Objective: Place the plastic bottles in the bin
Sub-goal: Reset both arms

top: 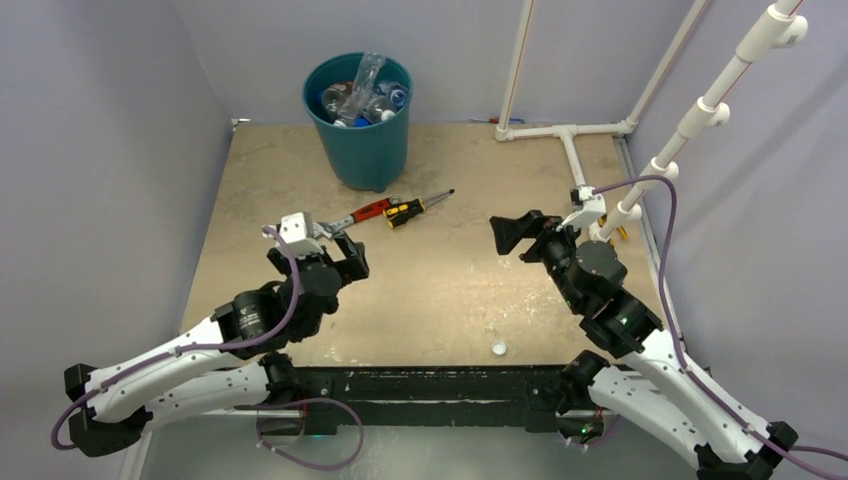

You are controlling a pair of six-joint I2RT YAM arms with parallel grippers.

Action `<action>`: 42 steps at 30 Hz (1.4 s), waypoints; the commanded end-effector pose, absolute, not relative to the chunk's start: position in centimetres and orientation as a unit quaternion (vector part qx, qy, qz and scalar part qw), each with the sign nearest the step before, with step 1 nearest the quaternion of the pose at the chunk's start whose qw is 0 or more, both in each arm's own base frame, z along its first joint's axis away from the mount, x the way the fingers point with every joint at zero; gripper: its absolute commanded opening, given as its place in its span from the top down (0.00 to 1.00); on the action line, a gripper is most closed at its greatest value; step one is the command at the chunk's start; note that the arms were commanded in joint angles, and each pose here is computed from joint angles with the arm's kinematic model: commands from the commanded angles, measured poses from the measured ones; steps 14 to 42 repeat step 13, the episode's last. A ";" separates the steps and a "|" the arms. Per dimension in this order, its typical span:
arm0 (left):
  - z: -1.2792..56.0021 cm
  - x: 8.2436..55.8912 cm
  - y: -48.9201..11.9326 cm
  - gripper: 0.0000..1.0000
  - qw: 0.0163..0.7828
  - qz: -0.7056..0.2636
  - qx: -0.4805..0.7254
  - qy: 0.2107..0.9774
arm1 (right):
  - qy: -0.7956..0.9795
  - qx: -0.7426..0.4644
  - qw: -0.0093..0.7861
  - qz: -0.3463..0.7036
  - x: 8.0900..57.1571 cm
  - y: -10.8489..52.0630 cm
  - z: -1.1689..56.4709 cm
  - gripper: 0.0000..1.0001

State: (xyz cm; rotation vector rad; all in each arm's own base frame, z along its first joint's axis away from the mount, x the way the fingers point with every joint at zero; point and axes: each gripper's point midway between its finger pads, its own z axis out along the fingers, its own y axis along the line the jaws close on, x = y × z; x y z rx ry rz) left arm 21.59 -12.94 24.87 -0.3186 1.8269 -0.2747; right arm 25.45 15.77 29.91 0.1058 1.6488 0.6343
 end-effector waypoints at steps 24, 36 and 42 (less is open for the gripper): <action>23.4 22.1 -14.8 0.01 0.558 -0.100 -0.157 0.809 | 0.733 0.123 0.613 0.270 24.3 13.2 26.7 0.01; 23.4 22.1 -14.8 0.01 0.558 -0.100 -0.157 0.809 | 0.733 0.123 0.613 0.270 24.3 13.2 26.7 0.01; 23.4 22.1 -14.8 0.01 0.558 -0.100 -0.157 0.809 | 0.733 0.123 0.613 0.270 24.3 13.2 26.7 0.01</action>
